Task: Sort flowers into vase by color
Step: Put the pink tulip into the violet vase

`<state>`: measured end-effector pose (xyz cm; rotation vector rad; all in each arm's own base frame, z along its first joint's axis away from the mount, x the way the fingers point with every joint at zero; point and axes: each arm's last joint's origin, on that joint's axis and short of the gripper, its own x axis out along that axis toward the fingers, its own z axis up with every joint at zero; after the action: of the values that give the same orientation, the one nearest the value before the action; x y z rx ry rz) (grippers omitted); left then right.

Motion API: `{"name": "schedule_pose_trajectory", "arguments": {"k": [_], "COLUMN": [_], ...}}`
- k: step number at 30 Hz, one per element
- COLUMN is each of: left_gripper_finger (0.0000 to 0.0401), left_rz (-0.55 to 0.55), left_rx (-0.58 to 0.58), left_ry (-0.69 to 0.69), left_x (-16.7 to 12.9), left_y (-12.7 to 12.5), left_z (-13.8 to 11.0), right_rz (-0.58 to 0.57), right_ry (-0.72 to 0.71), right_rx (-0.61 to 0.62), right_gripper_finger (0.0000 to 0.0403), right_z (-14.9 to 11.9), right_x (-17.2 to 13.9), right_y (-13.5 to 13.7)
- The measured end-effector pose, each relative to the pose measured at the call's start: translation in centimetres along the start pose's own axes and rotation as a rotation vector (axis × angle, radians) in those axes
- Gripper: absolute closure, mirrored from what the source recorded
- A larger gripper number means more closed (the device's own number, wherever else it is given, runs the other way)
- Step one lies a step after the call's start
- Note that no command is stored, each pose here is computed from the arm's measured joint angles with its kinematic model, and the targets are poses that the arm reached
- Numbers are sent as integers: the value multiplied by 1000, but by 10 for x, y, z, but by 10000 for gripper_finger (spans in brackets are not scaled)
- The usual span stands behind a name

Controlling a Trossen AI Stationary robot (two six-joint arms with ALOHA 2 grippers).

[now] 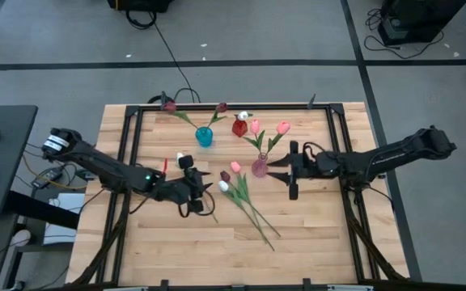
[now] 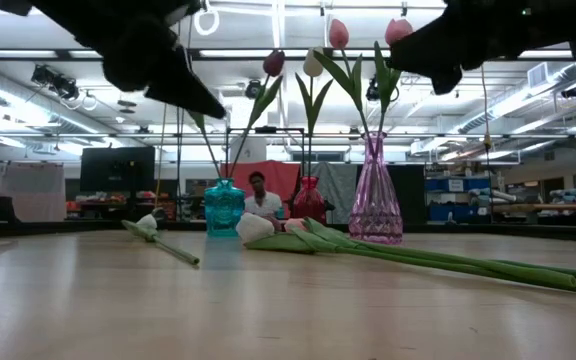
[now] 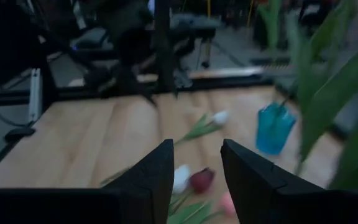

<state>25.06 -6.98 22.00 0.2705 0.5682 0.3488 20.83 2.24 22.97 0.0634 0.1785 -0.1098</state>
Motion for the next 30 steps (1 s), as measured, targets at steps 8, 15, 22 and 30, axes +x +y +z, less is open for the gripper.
{"name": "schedule_pose_trajectory", "arguments": {"k": [8,15,22,30], "left_gripper_finger": [238,238,238,238], "left_rz": [-52,-100,-183,-188], "left_rx": [-66,-141,-136,-129], "left_ry": [-149,-261,-368,-419], "left_x": [-35,-48,-51,-48], "left_y": [17,25,18,16], "left_z": [-18,-39,-48,-76], "right_rz": [14,-18,-97,-225], "right_ry": [123,255,433,630], "right_rx": [65,115,251,414], "right_gripper_finger": [267,268,268,268], "right_z": [-18,-14,-19,-39], "right_x": [13,26,43,49], "right_y": [27,48,61,68]}}
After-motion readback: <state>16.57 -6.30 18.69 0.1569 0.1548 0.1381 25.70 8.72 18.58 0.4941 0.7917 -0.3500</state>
